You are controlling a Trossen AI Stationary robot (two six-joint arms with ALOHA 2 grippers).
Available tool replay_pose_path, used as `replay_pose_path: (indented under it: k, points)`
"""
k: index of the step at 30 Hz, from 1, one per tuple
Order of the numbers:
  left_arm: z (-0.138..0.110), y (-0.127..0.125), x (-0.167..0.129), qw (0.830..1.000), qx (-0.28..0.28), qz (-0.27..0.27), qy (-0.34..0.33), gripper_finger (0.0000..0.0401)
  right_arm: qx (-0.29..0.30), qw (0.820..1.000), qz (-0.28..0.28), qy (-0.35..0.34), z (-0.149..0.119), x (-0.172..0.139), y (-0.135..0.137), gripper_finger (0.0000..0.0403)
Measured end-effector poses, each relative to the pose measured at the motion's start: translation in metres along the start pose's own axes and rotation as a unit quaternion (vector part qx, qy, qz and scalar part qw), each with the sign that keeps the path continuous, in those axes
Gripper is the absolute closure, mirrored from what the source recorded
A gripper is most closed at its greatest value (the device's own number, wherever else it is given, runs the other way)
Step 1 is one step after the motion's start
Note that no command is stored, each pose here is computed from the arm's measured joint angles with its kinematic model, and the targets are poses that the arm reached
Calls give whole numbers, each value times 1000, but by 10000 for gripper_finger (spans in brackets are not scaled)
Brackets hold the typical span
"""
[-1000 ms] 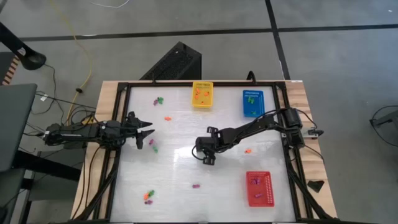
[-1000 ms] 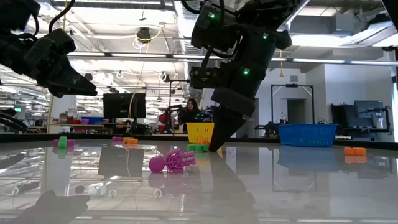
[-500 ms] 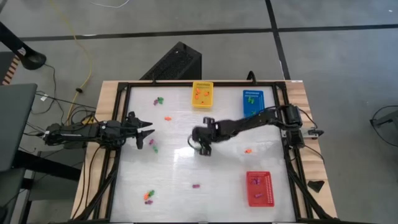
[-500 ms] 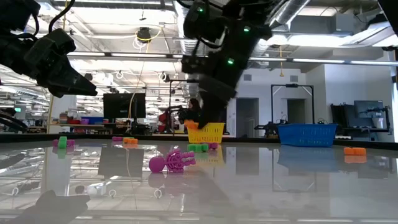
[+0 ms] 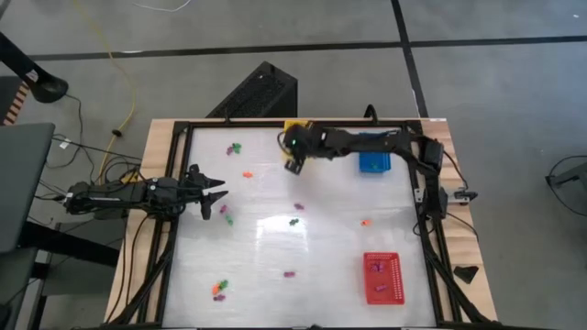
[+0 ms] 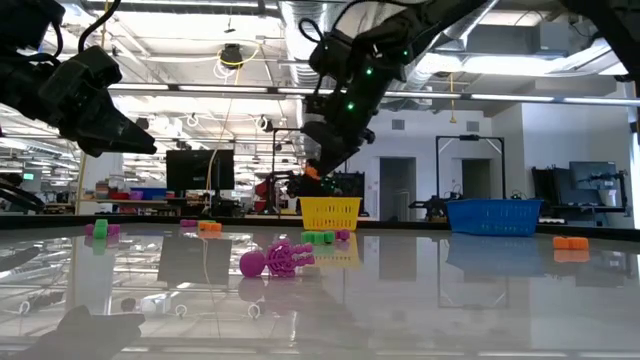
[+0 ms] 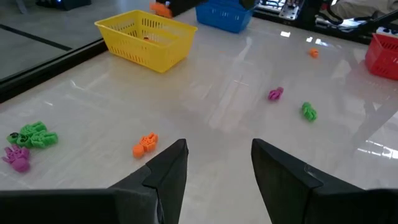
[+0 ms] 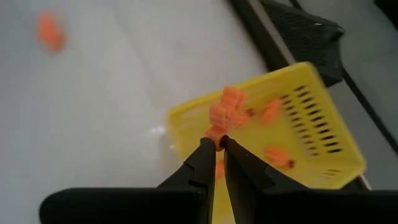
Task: Sort Halloween decoration
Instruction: Put the orange skeleton toy into the yellow bin, then put the violet skeleton toy into the red bin
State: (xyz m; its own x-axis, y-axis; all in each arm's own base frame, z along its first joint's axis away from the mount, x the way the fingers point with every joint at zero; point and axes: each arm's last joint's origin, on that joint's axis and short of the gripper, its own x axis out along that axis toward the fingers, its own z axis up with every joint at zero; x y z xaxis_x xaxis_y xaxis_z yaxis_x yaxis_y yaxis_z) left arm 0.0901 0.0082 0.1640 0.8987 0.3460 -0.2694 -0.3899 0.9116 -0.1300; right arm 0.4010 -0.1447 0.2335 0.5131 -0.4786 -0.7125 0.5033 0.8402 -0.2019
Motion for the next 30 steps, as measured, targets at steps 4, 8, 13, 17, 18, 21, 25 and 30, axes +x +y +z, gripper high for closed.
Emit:
replay_pose_path:
  k: [4, 8, 13, 17, 18, 21, 25, 30]
  points:
    - [0, 0, 0, 1000, 0, 0, 0, 232, 39, 999, -17, -9, 3, 6, -22, 341]
    - [0, 0, 0, 1000, 0, 0, 0, 232, 51, 998, -24, -17, 4, 8, -32, 341]
    - [0, 0, 0, 1000, 0, 0, 0, 232, 57, 998, -21, -24, 5, 8, -31, 340]
    - [0, 0, 0, 1000, 0, 0, 0, 232, 66, 997, -2, -25, 6, 6, -21, 340]
    - [0, 0, 0, 1000, 0, 0, 0, 232, 64, 998, 7, -26, 6, 5, -17, 340]
    - [0, 0, 0, 1000, 0, 0, 0, 232, 54, 997, 33, -37, 8, -1, 2, 340]
    - [0, 0, 0, 1000, 0, 0, 0, 232, 47, 995, 72, -58, 10, -12, 38, 340]
    - [0, 0, 0, 1000, 0, 0, 0, 232, 10, 995, 86, -58, 1, -32, 86, 340]
